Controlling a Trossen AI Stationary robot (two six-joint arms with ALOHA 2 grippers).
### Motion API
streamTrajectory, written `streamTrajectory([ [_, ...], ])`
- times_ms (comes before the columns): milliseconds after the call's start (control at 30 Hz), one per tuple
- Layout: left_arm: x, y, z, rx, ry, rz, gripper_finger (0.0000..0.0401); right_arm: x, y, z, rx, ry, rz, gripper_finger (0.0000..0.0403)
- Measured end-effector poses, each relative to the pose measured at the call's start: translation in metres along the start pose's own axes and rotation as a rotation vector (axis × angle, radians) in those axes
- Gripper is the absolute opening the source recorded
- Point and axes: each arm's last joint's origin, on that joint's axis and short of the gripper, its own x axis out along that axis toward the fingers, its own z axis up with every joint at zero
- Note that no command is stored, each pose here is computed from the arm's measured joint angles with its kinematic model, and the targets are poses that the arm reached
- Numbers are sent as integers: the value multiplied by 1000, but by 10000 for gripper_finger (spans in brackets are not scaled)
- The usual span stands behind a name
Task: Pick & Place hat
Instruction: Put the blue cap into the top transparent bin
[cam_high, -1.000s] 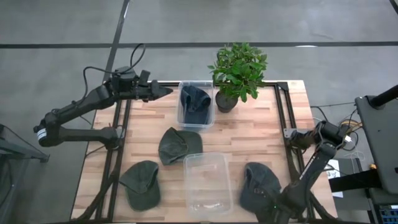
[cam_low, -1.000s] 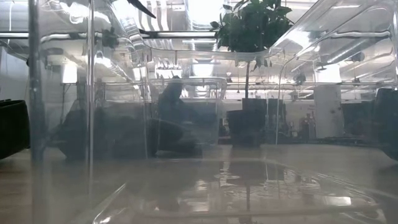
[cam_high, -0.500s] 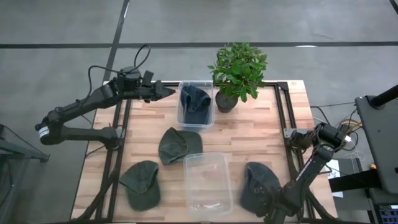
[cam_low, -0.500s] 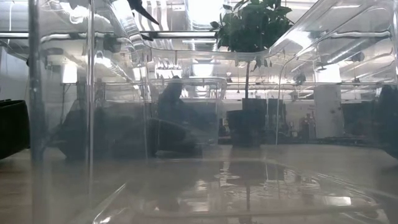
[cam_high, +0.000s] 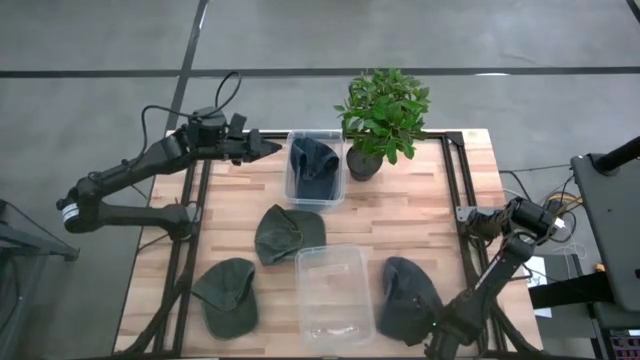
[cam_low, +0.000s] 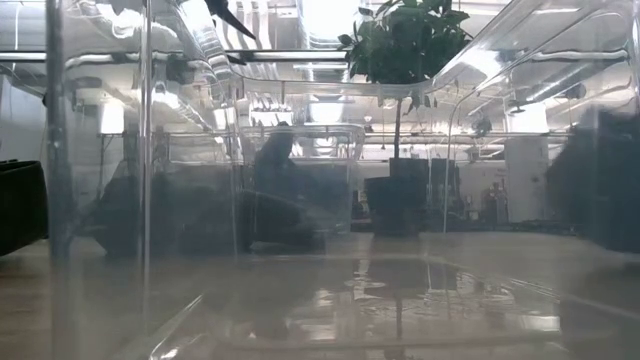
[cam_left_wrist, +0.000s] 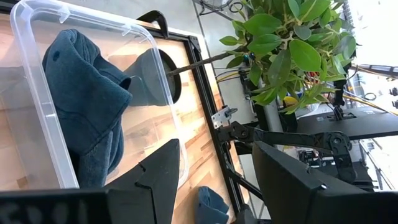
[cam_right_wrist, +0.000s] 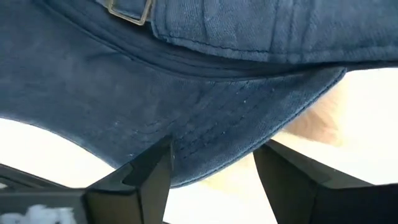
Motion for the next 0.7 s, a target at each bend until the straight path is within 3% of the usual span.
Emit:
streamTrajectory([
  [167,0,0,0,0,0,0,195,-10,10,-3,8,-68,126,214],
  [433,0,0,0,1,0,0,195,-12,15,-1,28,-128,197,194],
  [533,0,0,0,1,0,1,195,-9,14,2,28,-150,192,148],
  [700,0,0,0,1,0,1,195,-10,13,4,18,-179,189,28],
])
